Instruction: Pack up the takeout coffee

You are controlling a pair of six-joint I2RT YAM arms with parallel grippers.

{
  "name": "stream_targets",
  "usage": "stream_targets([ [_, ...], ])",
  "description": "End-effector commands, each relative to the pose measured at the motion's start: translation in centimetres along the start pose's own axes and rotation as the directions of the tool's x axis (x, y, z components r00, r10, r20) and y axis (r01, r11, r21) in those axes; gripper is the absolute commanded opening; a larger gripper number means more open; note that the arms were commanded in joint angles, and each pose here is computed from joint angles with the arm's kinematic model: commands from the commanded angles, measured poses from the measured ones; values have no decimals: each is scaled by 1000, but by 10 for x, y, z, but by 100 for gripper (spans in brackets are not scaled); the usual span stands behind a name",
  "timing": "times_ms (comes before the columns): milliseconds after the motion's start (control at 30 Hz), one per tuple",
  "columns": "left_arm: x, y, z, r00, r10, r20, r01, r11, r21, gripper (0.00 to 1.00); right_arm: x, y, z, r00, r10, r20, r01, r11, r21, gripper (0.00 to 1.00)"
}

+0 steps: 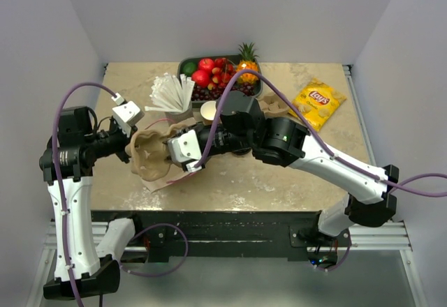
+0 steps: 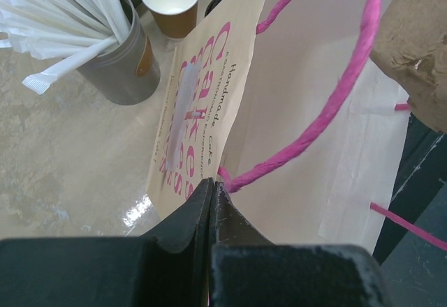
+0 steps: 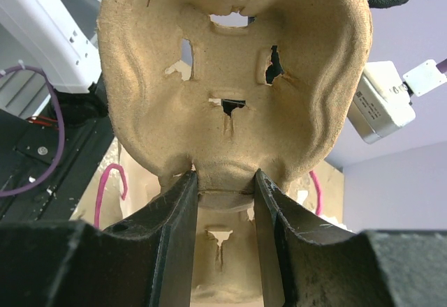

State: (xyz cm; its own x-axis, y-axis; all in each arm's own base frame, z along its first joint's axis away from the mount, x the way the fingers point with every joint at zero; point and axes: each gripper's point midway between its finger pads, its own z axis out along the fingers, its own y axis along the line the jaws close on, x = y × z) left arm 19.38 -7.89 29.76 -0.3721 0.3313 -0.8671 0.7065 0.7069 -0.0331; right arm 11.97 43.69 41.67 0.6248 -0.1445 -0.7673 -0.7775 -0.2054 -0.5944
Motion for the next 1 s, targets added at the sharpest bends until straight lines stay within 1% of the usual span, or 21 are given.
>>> stream_targets([
  [0,-9,-3,-2,999,36,29,-36,999,13,0,-10,-8,-2,999,-49,13,48,999,19,25],
  [200,-16,-6,-2,998,18,53,-20,999,34,0,7,14,5,997,-72,-12,71,995,-74,25],
  [300,-17,-8,-1,998,11,61,-14,999,44,0,22,22,7,993,-112,-37,108,989,-99,25],
  [333,-15,-9,-1,998,5,58,-8,999,48,0,25,25,7,987,-158,-41,153,982,-112,25],
  [400,-14,-9,0,998,4,57,-7,999,52,0,39,37,6,977,-204,-68,194,972,-133,25],
  [433,-14,-9,1,998,5,57,-8,999,54,0,41,34,7,966,-248,-67,240,964,-118,24],
  [467,-14,-9,0,998,4,58,-7,999,53,0,44,36,6,962,-263,-71,254,960,-118,24],
  [533,-16,-9,0,998,6,62,-9,999,50,0,56,41,8,957,-272,-100,258,956,-137,25],
  [633,-18,-9,-1,998,7,65,-10,999,49,0,66,48,12,959,-253,-131,228,957,-179,25],
  [733,-19,-11,-4,998,12,66,-15,999,49,0,72,51,17,956,-248,-158,217,957,-191,26],
  [867,-20,-14,-6,997,15,69,-19,999,50,0,84,51,22,930,-274,-243,235,955,-180,26],
  [967,-15,-18,-4,998,-2,61,-2,997,73,0,88,52,27,917,-281,-283,240,956,-172,25],
])
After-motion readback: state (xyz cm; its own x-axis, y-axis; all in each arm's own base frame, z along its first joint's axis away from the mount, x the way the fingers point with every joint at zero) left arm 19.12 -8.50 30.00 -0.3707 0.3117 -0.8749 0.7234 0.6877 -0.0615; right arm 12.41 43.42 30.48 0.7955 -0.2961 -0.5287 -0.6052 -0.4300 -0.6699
